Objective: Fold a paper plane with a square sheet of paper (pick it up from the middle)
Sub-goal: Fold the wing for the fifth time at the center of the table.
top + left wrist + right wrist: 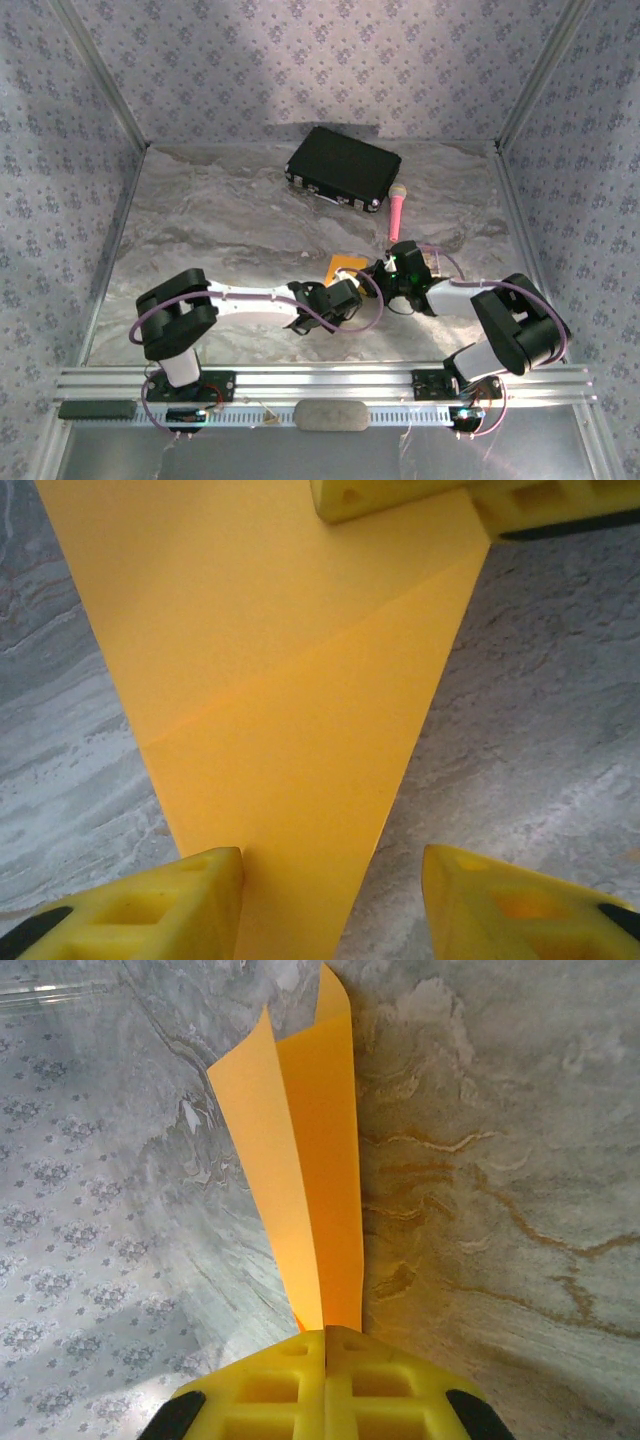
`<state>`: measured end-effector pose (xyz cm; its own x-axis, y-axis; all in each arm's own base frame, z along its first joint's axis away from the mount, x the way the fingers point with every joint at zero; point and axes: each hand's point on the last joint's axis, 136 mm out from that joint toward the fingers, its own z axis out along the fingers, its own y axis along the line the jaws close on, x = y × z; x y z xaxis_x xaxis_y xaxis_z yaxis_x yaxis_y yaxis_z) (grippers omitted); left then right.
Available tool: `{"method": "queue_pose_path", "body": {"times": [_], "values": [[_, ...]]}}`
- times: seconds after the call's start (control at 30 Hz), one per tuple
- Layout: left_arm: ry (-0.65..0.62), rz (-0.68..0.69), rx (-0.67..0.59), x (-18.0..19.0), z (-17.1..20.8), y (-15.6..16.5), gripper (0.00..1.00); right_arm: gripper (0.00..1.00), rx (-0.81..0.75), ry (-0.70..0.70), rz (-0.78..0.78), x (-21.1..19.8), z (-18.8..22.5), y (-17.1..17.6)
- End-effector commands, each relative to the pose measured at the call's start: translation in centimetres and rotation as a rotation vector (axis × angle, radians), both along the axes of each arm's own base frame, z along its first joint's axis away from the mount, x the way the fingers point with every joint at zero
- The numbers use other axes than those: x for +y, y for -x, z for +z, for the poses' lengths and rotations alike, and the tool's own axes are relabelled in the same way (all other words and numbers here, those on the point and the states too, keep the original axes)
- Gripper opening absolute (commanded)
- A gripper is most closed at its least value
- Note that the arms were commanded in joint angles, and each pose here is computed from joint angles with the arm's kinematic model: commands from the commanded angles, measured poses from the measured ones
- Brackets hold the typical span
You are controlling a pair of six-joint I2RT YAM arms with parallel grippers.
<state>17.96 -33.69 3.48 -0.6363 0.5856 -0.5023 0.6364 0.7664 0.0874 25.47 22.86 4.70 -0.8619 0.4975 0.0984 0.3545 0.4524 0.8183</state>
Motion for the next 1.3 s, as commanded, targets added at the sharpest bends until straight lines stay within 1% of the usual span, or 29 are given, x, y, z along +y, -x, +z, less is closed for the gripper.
{"method": "queue_pose_path", "body": {"times": [0.0, 0.17, 0.47, 0.8, 0.93, 1.03, 1.13, 1.17, 1.23, 1.27], "values": [[-0.05, -0.01, -0.03, 0.2, 0.2, -0.3, 0.48, 0.0, 0.019, 0.007, -0.019, -0.2, 0.0, 0.2], [-0.089, -0.015, -0.045, 0.5, -0.1, -0.3, 0.42, 0.0, 0.015, 0.004, -0.021, -0.3, 0.2, 0.1], [-0.107, -0.012, -0.067, 0.7, 0.0, -0.3, 0.27, 0.0, 0.012, 0.008, -0.029, -0.5, 0.3, 0.1], [-0.107, -0.019, -0.068, 0.6, -0.1, -0.2, 0.18, 0.0, 0.011, 0.012, -0.029, -0.7, 0.3, 0.2], [-0.102, -0.019, -0.066, 0.5, -0.1, -0.1, 0.12, 0.01, 0.0, 0.009, -0.025, -0.6, 0.6, 0.1], [-0.079, -0.015, -0.052, 0.3, -0.3, 0.1, 0.1, 0.06, 0.003, 0.034, -0.02, -1.1, 0.5, 0.1], [-0.061, 0.002, -0.034, 0.2, -0.5, 0.2, 0.08, 0.13, 0.008, 0.108, -0.007, -2.4, 0.4, 0.4], [-0.051, 0.002, -0.029, 0.1, -0.5, 0.3, 0.08, 0.16, -0.001, 0.126, -0.009, -2.9, 0.7, 0.4], [-0.03, 0.021, -0.014, 0.1, -0.6, 0.3, 0.08, 0.28, -0.015, 0.179, -0.02, -4.2, 1.1, 0.6], [-0.016, 0.026, -0.003, 0.0, -0.7, 0.3, 0.08, 0.32, -0.017, 0.202, -0.03, -4.9, 1.1, 0.7]]}}
